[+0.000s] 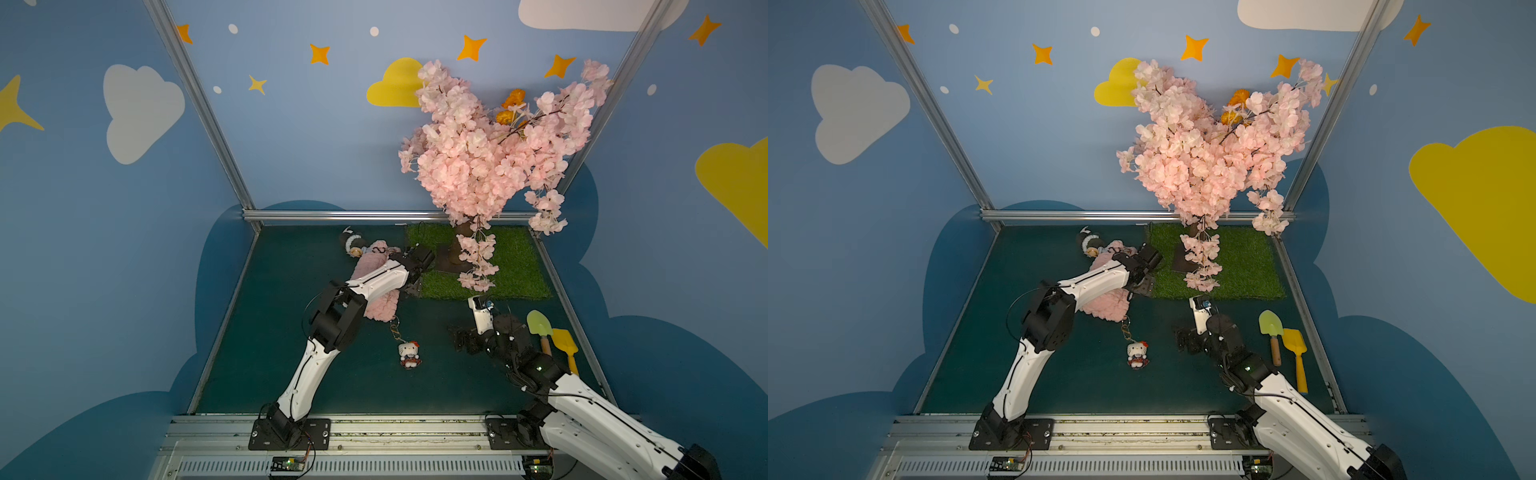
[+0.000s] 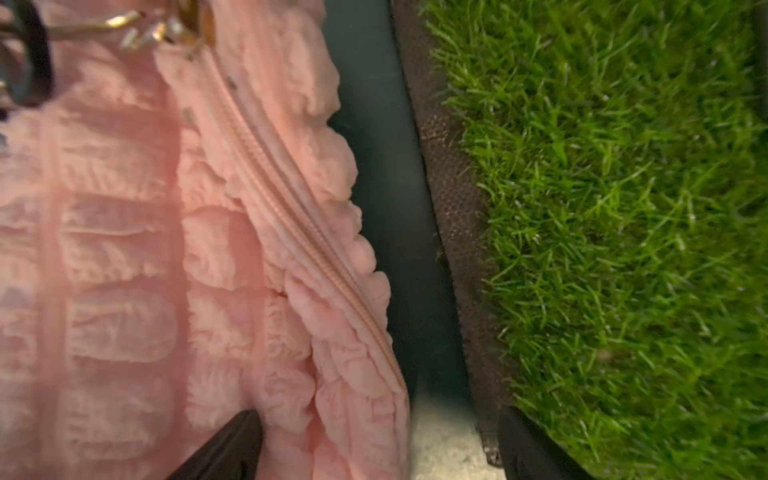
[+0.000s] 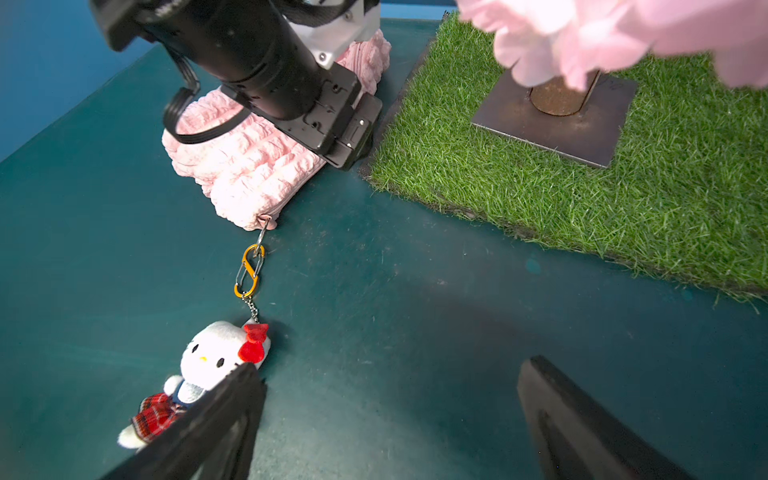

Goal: Remove the decoration from the bag
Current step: Pick up the bag from the center of the board.

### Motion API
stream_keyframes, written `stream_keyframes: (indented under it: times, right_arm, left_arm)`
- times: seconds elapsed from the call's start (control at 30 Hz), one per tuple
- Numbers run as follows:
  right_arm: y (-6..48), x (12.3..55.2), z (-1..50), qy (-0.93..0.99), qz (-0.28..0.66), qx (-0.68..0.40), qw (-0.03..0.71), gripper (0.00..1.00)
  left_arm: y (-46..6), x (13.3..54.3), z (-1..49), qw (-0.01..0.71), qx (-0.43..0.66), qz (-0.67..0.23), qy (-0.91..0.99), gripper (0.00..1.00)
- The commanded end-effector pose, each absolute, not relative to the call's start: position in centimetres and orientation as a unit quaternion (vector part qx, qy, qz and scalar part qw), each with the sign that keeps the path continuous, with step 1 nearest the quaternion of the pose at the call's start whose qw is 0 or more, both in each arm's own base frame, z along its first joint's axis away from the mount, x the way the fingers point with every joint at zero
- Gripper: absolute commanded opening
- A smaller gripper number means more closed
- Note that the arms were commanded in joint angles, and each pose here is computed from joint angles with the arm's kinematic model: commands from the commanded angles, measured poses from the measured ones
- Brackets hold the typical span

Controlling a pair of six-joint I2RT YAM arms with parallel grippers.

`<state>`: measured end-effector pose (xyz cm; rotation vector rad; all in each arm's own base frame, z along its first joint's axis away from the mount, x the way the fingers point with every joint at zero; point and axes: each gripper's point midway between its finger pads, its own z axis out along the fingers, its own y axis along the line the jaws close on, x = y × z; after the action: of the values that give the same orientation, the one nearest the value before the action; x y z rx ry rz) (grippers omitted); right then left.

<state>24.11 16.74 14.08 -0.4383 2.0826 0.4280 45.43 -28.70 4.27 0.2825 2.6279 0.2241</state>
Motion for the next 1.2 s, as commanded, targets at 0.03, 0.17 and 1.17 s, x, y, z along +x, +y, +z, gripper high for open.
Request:
stream_keyframes:
  times: [0.03, 0.17, 1.17]
  right_arm:
    - [16.9, 24.2, 13.9, 0.848, 0.172, -0.189, 0.465, 0.98]
    - [16.6, 24.3, 13.8, 0.849, 0.168, -0.183, 0.466, 0.97]
    - [15.6, 25.3, 13.7, 0.856, 0.182, -0.129, 0.467, 0.98]
  left_arm:
    - [-28.3, 45.3, 3.3, 0.222, 0.117, 0.103, 0.963, 0.83]
    - [-27.5, 45.5, 2.7, 0.208, 0.119, 0.131, 0.962, 0.72]
    - [-24.8, 44.7, 1.6, 0.155, 0.214, 0.197, 0.944, 0.06]
